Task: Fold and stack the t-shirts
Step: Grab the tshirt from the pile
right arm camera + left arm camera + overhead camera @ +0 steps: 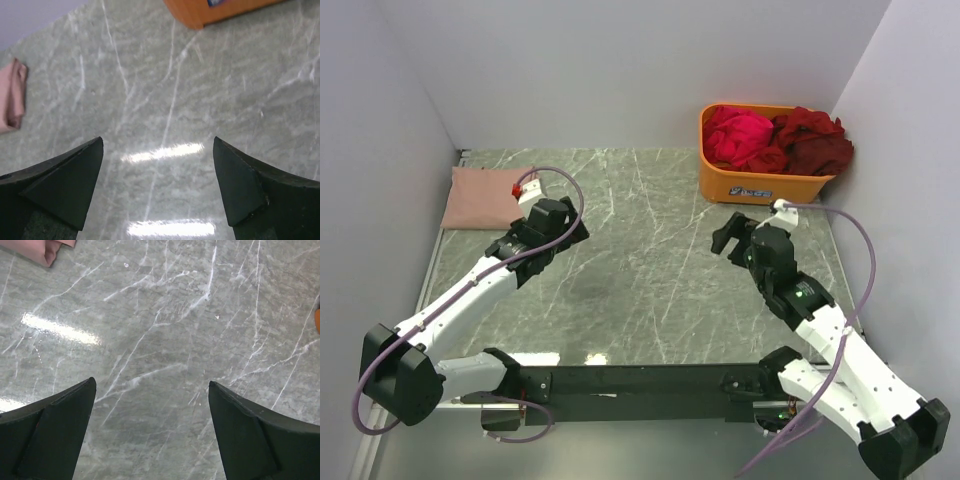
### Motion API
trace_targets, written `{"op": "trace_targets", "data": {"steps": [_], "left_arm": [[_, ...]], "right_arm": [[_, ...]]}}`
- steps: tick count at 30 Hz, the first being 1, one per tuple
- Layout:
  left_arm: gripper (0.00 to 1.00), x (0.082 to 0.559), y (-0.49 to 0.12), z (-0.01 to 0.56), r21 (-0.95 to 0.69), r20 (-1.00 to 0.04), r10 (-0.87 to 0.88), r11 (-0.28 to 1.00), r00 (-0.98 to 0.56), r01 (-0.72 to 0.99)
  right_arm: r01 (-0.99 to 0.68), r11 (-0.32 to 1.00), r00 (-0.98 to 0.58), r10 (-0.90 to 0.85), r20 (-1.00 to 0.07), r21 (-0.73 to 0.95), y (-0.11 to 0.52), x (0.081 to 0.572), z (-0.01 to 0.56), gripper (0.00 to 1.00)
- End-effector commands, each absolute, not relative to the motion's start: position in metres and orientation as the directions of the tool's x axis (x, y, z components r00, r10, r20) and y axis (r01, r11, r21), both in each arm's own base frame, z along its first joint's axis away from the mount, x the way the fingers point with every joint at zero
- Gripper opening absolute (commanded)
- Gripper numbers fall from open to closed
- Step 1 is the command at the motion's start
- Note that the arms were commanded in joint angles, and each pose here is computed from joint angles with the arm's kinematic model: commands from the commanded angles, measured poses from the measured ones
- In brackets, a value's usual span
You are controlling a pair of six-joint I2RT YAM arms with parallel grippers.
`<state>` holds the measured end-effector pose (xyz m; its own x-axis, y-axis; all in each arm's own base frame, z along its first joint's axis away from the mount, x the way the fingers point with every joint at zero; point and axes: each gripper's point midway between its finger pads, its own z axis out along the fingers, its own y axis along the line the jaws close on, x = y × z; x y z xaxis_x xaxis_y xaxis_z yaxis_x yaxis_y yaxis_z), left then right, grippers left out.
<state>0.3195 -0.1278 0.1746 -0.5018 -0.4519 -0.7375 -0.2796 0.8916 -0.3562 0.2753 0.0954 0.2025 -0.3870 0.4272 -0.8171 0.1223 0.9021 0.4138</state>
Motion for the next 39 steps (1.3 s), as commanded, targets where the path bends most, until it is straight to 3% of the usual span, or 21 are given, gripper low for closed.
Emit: {"op": "trace_targets", "data": {"steps": [1,5,11,13,14,15,17,18,20,21,30,31,32,39], "left_arm": [[0.99,0.325,-0.125,0.19,-0.374,-0.757,-0.47,0.881,-0.454,-0.289],[0.99,0.33,-0.126,0.193,-0.362,-0.762,-0.458,0.887,-0.457,-0.286],[1.0,0.339,-0.129,0.197,-0.35,-0.775,-0.444,0.894,-0.449,-0.28],[0.99,0.341,-0.129,0.197,-0.35,-0.774,-0.445,0.893,-0.451,-0.282],[1.0,0.341,-0.131,0.195,-0.35,-0.77,-0.444,0.895,-0.459,-0.278],[1.0,0.342,-0.134,0.194,-0.356,-0.767,-0.445,0.894,-0.462,-0.271],[0.99,0.345,-0.138,0.191,-0.359,-0.761,-0.444,0.896,-0.473,-0.263],[0.99,0.346,-0.137,0.189,-0.357,-0.758,-0.444,0.895,-0.477,-0.266],[0.99,0.348,-0.14,0.187,-0.353,-0.754,-0.441,0.897,-0.487,-0.265],[0.99,0.35,-0.14,0.186,-0.354,-0.753,-0.443,0.896,-0.486,-0.267],[0.99,0.36,-0.157,0.166,-0.359,-0.709,-0.439,0.898,-0.553,-0.254],[0.99,0.36,-0.159,0.165,-0.361,-0.703,-0.441,0.897,-0.558,-0.254],[1.0,0.361,-0.161,0.163,-0.364,-0.699,-0.441,0.897,-0.563,-0.251],[0.99,0.358,-0.175,0.17,-0.442,-0.686,-0.457,0.88,-0.567,-0.174]], "right_arm": [[0.098,0.893,-0.233,0.45,-0.862,0.44,0.091,0.297,0.267,0.96],[0.217,0.883,-0.07,0.44,-0.895,0.417,0.068,0.326,0.319,0.97],[0.265,0.906,-0.108,0.368,-0.924,0.33,0.055,0.409,0.351,0.97],[0.3,0.915,-0.203,0.337,-0.919,0.27,0.046,0.445,0.324,0.97],[0.292,0.912,-0.173,0.346,-0.922,0.288,0.042,0.46,0.346,0.98],[0.307,0.918,-0.242,0.329,-0.913,0.249,0.04,0.486,0.319,0.98],[0.308,0.916,-0.252,0.34,-0.906,0.258,0.025,0.512,0.332,0.98],[0.319,0.922,-0.321,0.321,-0.891,0.218,0.022,0.535,0.301,0.98],[0.328,0.92,-0.319,0.32,-0.892,0.213,0.007,0.558,0.309,0.98],[0.343,0.923,-0.372,0.307,-0.876,0.178,0.002,0.577,0.276,0.97],[0.309,0.931,-0.31,0.292,-0.905,0.195,-0.024,0.675,0.203,0.95],[0.287,0.935,-0.298,0.294,-0.908,0.208,-0.02,0.682,0.202,0.93],[0.267,0.938,-0.267,0.293,-0.918,0.222,-0.018,0.69,0.212,0.83],[0.221,0.936,-0.105,0.302,-0.948,0.273,-0.033,0.712,0.245,0.37]]}}
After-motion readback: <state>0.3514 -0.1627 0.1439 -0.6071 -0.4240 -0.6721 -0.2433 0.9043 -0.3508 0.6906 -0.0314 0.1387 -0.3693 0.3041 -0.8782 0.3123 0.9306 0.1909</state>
